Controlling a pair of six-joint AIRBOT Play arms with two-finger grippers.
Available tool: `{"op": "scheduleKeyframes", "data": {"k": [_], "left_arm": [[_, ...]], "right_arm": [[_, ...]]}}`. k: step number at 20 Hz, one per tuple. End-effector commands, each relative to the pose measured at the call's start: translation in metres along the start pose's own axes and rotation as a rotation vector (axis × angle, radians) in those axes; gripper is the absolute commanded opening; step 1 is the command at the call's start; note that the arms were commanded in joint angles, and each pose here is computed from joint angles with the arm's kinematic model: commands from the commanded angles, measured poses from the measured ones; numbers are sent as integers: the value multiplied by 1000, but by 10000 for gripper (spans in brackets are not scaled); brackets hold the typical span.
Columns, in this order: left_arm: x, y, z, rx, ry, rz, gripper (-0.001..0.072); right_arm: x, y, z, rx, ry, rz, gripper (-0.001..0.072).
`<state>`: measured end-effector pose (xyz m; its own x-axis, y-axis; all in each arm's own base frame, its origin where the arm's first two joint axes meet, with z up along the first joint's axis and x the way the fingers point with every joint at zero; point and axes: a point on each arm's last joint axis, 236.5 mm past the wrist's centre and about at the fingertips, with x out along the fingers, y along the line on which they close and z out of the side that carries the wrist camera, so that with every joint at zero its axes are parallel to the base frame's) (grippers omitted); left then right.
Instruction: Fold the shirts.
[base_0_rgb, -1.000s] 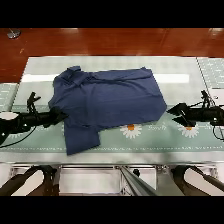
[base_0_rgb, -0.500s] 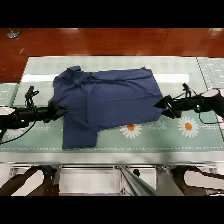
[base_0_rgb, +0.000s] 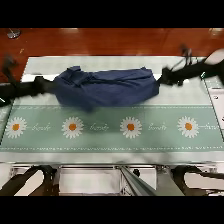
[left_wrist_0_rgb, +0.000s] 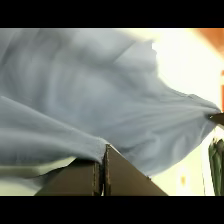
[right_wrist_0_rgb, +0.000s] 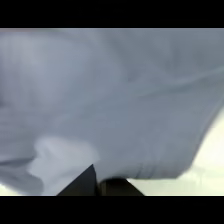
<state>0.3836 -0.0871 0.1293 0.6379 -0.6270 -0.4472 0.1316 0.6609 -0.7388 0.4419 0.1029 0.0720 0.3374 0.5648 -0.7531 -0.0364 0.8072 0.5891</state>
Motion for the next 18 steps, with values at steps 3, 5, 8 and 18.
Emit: {"op": "scheduleKeyframes", "data": {"k": [3,5,8,18], "left_arm": [[-130,-196,125,501,-417,-95,22],[-182,-236,134,627,-536,-3,22],[-261,-268,121,738,-707,179,22],[-371,-271,24,858,-852,511,22]], "right_arm": [[-219,144,72,-372,-531,-56,31],[-293,191,47,-479,-701,-53,31],[-364,223,-15,-586,-849,-103,31],[-409,219,-157,-610,-824,-210,32]]}}
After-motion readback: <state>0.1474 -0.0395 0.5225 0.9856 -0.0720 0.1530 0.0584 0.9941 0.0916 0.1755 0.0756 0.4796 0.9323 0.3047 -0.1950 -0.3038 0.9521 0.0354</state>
